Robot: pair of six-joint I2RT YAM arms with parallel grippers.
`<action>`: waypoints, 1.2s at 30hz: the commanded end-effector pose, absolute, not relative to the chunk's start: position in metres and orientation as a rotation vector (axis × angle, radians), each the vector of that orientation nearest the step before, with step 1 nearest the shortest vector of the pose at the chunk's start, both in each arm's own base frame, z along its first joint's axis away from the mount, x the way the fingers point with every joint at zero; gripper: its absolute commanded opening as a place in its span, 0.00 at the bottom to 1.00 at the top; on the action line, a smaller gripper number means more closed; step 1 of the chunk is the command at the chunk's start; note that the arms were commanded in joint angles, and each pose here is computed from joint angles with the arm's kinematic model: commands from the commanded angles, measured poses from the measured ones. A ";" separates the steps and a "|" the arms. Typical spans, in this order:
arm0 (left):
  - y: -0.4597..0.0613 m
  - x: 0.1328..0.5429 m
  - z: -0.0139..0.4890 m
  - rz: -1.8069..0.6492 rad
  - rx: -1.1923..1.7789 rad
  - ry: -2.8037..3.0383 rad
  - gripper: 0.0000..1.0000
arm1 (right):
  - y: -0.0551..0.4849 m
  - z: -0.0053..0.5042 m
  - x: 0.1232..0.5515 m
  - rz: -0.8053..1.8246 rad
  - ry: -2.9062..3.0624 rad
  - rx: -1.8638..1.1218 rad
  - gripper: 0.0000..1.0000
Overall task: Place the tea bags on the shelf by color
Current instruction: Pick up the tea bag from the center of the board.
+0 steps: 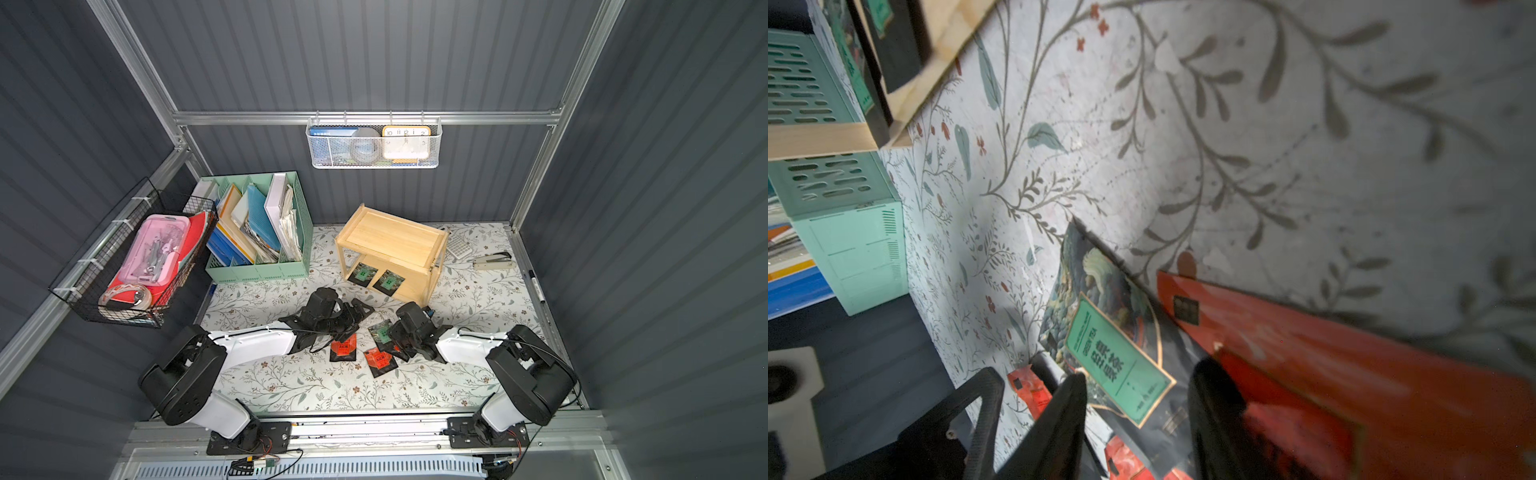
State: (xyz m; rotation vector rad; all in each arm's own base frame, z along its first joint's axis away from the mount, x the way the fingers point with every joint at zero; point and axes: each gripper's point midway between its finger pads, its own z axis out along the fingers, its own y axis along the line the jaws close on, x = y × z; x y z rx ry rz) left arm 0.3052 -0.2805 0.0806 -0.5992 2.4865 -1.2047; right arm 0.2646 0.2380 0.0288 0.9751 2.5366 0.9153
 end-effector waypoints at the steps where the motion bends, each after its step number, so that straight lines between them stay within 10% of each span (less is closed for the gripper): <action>1: -0.286 0.300 0.074 -1.245 -0.618 2.501 0.88 | 0.225 0.001 0.242 0.798 2.607 1.091 0.46; 36: -0.312 0.295 0.046 -1.335 -0.634 2.553 0.57 | 0.227 0.000 0.240 0.788 2.609 1.106 0.46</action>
